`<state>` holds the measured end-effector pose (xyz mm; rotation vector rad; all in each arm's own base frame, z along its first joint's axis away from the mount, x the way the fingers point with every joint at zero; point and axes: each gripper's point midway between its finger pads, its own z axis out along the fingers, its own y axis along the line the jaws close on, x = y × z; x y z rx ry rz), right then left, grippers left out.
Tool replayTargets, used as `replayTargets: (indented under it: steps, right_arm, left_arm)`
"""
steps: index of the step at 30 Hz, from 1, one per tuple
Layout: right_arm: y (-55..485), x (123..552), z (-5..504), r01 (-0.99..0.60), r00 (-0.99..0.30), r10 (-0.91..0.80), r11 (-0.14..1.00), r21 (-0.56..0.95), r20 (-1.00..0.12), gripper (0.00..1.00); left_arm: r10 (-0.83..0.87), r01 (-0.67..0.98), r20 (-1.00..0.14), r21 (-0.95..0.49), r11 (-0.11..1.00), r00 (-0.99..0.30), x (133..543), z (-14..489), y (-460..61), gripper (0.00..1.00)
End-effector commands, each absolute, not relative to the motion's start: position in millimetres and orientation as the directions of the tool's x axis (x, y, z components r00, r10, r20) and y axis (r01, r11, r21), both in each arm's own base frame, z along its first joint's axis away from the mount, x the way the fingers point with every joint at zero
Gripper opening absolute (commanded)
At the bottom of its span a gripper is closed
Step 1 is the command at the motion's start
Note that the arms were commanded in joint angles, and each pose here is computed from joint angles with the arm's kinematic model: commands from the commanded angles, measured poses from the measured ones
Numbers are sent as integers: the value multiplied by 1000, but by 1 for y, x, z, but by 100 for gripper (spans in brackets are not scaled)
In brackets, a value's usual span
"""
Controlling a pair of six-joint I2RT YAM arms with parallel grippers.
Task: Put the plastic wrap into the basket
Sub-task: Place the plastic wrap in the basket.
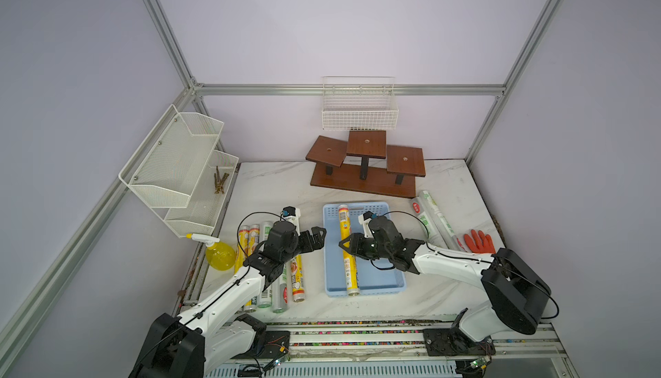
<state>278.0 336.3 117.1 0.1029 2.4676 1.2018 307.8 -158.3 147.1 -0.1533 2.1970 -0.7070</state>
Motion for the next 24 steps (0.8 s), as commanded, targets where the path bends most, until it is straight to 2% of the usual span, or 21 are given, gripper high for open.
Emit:
replayTargets:
  steps: [1,17,24]
  right_arm:
    - [353,292,132,-130,-905,260,585,801,-337,28]
    - [371,314,96,-92,-914,257,622,778,-313,29]
    - [380,305,74,-85,-944,203,612,786,-260,41]
  left_arm:
    - [-345,153,-687,-553,819,-639,310,162,-163,100]
    - [-342,136,-705,-527,839,-622,306,160,-153,100]
    - [-375,78,-713,-514,854,-592,308,161,-141,100]
